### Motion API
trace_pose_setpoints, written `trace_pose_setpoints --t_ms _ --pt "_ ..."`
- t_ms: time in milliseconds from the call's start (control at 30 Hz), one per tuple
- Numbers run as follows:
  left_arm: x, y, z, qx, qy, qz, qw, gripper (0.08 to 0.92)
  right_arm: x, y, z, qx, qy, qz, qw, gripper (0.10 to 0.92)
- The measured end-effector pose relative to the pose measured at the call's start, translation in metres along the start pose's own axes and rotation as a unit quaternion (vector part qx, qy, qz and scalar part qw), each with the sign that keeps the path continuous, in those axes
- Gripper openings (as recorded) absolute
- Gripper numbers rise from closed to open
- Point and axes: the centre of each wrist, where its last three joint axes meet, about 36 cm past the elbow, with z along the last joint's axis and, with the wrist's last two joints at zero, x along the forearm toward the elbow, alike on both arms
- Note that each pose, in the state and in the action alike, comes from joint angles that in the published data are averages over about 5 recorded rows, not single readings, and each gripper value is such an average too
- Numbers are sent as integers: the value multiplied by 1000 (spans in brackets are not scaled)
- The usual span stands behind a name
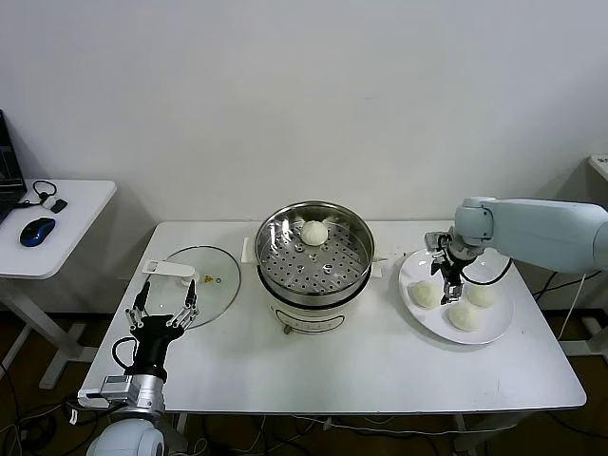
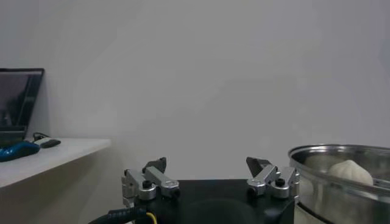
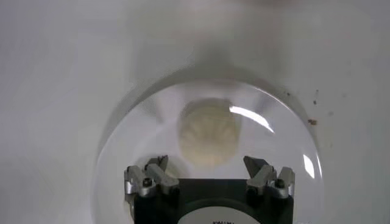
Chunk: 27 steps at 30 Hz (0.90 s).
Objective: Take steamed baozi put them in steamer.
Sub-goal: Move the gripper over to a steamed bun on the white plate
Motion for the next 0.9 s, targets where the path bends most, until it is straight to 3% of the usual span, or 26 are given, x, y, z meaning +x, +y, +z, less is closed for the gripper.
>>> trace_pose_setpoints --t_ms 600,900 --pt "0 1 -1 -2 -1 -1 1000 823 -30 -2 -7 -9 -7 4 1000 816" --pt "0 1 -1 -2 -1 -1 1000 823 -31 -5 -10 -6 -10 3 1000 613"
